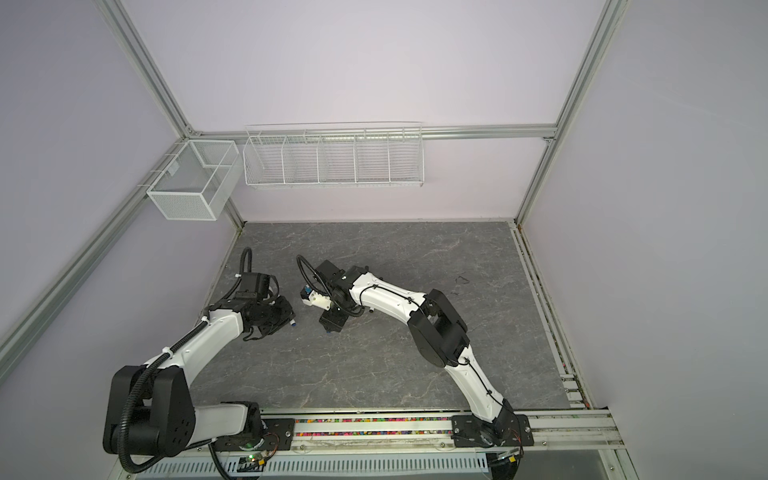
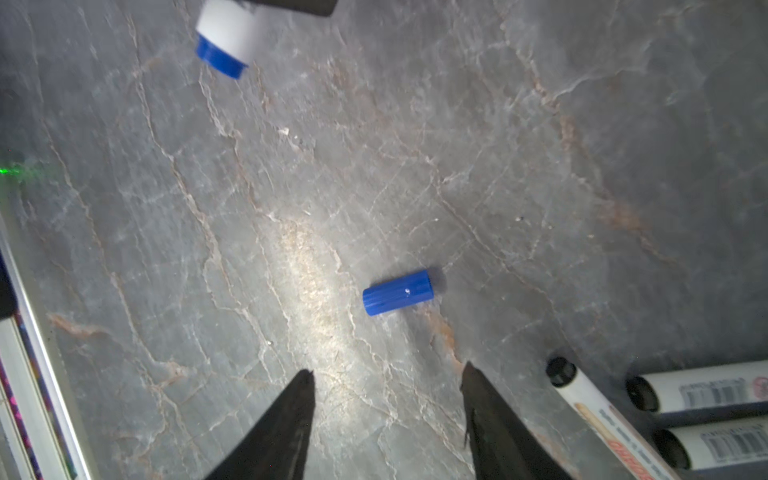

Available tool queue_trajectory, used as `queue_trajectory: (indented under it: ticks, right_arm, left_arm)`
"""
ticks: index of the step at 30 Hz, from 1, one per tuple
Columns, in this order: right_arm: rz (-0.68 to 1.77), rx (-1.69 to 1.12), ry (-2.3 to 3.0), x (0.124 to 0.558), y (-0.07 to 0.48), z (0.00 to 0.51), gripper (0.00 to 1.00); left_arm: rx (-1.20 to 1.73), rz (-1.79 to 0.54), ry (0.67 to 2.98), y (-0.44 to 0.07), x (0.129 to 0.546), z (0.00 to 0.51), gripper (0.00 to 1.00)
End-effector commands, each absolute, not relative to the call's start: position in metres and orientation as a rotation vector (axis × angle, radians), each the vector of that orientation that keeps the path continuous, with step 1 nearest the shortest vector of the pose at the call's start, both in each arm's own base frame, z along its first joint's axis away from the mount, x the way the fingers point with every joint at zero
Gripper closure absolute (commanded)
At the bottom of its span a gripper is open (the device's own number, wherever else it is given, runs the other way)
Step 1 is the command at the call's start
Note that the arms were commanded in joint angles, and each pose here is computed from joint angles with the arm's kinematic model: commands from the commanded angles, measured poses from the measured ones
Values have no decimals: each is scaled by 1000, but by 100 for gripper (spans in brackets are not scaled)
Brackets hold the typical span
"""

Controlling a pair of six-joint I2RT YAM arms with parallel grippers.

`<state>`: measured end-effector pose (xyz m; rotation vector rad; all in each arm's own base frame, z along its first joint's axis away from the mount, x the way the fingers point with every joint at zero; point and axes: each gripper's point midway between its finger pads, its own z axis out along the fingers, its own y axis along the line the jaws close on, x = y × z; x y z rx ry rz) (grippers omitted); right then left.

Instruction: Insert the pens into the pen caps

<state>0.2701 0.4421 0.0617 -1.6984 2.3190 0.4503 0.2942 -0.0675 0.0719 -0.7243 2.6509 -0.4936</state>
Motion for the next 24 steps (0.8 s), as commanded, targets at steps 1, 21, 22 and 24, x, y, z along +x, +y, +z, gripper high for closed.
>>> queue_trajectory:
  ticks: [1,21,22,24]
  right_arm:
    - [372,-1781,2348,267,431,41,34]
    - [285,-1869,2279,269,453,7,31]
    - [284,-1869,2275,270,454,7,31]
    - [281,-1866,2274,271,456,7,31]
  left_arm:
    - [-775,-493,2614,-64,293,76,100]
    - [-767,-439,2608,-54,288,85,100]
    - [-765,-437,2611,-53,287,86,100]
    - [-757,-434,2613,-53,287,87,100]
